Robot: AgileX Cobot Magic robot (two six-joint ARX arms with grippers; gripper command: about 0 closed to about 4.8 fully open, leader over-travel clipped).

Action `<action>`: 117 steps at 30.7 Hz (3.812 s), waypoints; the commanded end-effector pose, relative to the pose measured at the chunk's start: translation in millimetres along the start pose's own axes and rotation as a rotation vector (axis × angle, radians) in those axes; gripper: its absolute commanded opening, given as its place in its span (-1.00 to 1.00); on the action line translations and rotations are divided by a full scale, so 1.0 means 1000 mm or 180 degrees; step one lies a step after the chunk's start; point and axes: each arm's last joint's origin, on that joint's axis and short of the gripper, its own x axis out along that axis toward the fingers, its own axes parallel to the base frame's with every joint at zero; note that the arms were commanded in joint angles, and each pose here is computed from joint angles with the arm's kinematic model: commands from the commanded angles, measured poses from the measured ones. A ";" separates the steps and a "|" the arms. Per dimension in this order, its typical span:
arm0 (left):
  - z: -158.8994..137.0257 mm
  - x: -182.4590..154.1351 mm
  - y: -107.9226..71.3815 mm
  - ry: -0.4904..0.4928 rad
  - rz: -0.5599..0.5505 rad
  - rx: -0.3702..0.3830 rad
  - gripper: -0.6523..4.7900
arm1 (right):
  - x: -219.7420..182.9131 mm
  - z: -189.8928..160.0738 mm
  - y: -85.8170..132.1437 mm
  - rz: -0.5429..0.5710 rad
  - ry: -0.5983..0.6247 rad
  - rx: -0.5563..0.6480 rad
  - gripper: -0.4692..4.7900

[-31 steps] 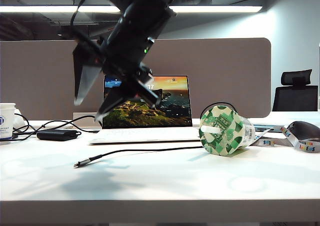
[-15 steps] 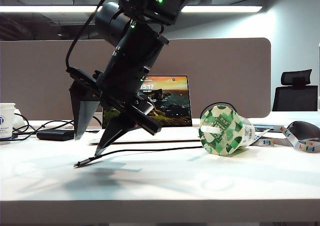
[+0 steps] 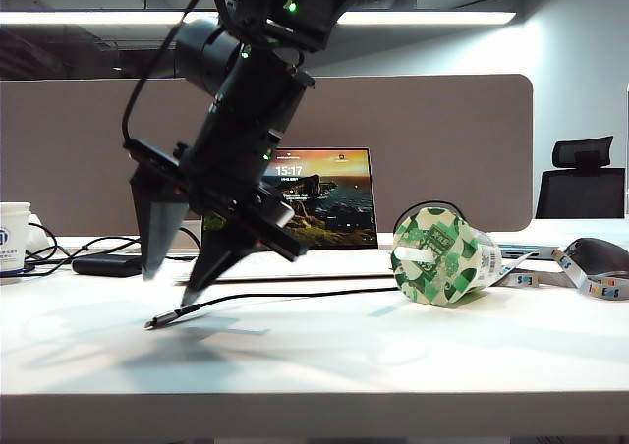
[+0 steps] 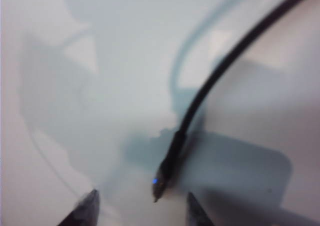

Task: Pick up the black phone, pick up the charger plug, insert the charger plug into the phone's charging port, and finally place the connected phone back on the desk.

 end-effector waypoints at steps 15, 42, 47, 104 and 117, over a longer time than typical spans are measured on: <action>0.008 -0.003 0.000 -0.0175 0.0028 0.0054 -0.78 | 0.012 0.004 -0.005 -0.0081 0.0002 0.0119 -0.06; 0.008 -0.003 0.000 -0.0172 0.0028 0.0055 -0.78 | -0.003 0.020 -0.012 0.0010 0.0344 -0.0227 -0.86; 0.008 -0.003 0.000 -0.0172 0.0029 0.0054 -0.78 | -0.044 0.028 -0.005 0.0360 0.0333 -0.0570 -0.86; -0.031 0.078 -0.013 -0.0061 -0.2735 -0.0511 -0.78 | -0.389 -0.017 -0.029 0.2920 -0.1980 -0.3850 -0.85; -0.025 0.082 -0.040 -0.0212 -0.3100 -0.0445 -0.78 | -0.394 -0.024 -0.027 0.3432 -0.1583 -0.4299 -0.85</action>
